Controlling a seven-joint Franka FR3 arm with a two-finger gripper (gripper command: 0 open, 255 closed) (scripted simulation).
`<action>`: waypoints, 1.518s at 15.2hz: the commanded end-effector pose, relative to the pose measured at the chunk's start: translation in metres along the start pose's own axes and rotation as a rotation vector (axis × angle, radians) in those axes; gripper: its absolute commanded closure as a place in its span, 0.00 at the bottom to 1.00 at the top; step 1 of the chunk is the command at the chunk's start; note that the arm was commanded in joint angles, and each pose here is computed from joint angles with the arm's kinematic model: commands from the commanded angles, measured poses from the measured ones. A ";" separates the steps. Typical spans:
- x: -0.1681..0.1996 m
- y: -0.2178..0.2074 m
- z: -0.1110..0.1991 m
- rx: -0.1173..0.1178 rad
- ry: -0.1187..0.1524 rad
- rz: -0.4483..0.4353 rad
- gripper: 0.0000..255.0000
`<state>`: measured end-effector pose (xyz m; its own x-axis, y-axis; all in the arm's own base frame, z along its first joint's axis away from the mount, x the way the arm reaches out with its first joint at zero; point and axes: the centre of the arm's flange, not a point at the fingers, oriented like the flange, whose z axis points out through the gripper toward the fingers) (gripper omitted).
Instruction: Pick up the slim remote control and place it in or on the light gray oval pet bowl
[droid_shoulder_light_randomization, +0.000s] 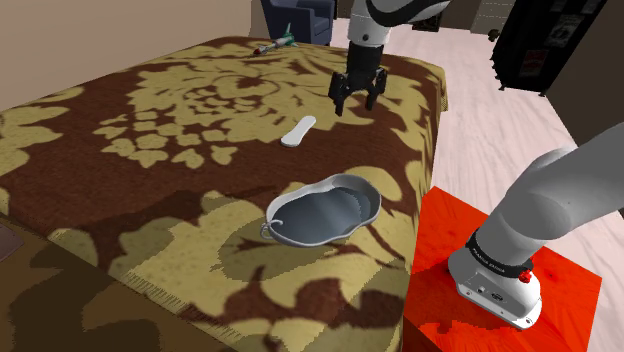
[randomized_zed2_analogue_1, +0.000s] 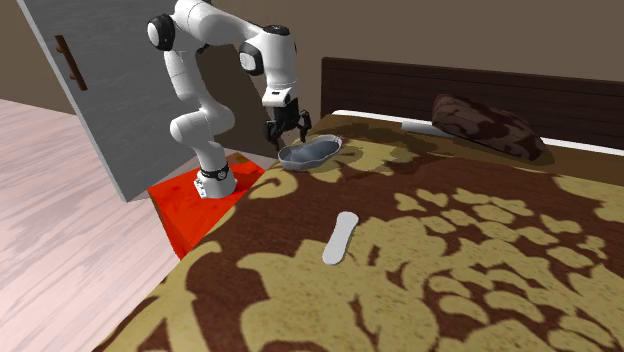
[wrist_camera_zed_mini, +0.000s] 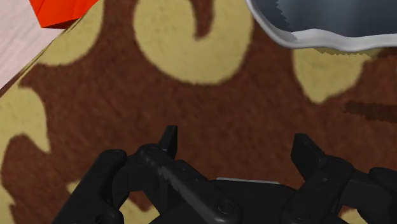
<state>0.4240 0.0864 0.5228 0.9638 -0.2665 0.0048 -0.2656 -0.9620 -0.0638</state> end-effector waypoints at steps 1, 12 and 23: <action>0.019 -0.011 0.014 -0.003 0.002 0.071 0.00; 0.141 -0.043 0.084 -0.023 0.011 0.440 0.00; 0.266 -0.028 0.153 -0.043 0.020 0.804 0.00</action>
<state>0.6806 0.0584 0.3791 0.5062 -0.8624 -0.0092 -0.8623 -0.5060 -0.0196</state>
